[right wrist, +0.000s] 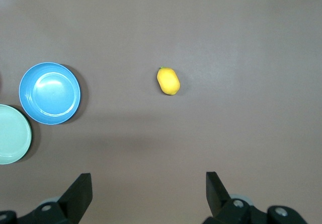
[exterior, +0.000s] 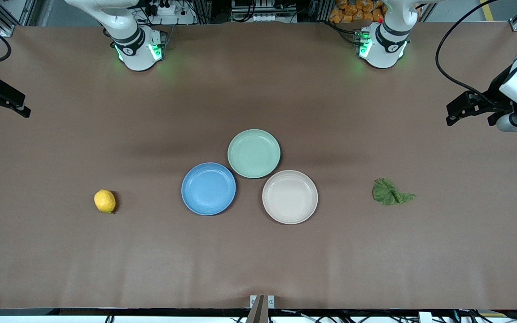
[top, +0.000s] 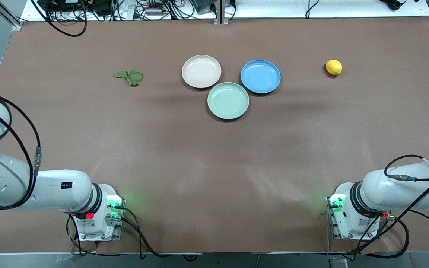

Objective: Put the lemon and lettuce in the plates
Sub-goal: 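Reach the right gripper to the lemon while the left gripper reaches the lettuce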

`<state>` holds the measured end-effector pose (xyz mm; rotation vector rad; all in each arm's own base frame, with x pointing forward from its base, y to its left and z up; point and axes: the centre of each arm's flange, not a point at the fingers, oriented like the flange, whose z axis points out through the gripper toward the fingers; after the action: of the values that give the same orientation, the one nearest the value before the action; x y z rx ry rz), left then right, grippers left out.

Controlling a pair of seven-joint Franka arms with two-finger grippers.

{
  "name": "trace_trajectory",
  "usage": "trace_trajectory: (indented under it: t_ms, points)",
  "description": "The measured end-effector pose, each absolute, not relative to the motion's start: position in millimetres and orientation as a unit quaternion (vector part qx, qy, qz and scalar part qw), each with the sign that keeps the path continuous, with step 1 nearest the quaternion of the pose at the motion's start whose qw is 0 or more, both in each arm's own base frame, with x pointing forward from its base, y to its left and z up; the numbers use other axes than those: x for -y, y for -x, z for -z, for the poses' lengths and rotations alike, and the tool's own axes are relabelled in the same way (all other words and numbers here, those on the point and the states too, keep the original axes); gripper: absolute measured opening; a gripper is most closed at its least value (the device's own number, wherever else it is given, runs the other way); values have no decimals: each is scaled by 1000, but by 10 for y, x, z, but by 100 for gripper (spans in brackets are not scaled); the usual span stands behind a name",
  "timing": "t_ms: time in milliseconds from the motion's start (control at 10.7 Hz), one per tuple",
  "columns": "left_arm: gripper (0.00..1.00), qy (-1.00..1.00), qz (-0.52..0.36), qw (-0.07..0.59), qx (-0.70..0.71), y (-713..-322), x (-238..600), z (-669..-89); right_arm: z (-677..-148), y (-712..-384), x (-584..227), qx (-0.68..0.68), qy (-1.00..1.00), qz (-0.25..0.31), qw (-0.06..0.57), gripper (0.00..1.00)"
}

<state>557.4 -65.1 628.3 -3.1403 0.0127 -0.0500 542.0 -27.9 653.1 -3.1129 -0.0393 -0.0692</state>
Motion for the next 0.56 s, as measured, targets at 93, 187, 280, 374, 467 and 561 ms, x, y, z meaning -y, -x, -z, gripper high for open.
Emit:
trace_trajectory:
  t_ms: [93, 187, 280, 374, 467, 561]
  points:
    - [100, 1000, 16, 0, -4, -5574, 649, -6283, -6530, -5421, 279, 13, 1000, 22, 14, 100]
    - [100, 1000, 16, 2, -3, -5577, 639, -6280, -6528, -5422, 279, 13, 1000, 22, 14, 100]
    - [100, 1000, 14, 3, -2, -5585, 624, -6264, -6526, -5423, 279, 13, 1000, 22, 14, 100]
    - [100, 1000, 8, 4, -2, -5605, 608, -6207, -6522, -5423, 279, 13, 1000, 21, 14, 100]
    - [100, 1000, -4, 5, -2, -5642, 588, -6090, -6517, -5424, 280, 13, 1000, 21, 14, 100]
    - [100, 1000, -22, 5, -2, -5704, 572, -5897, -6508, -5426, 281, 12, 1000, 20, 14, 100]
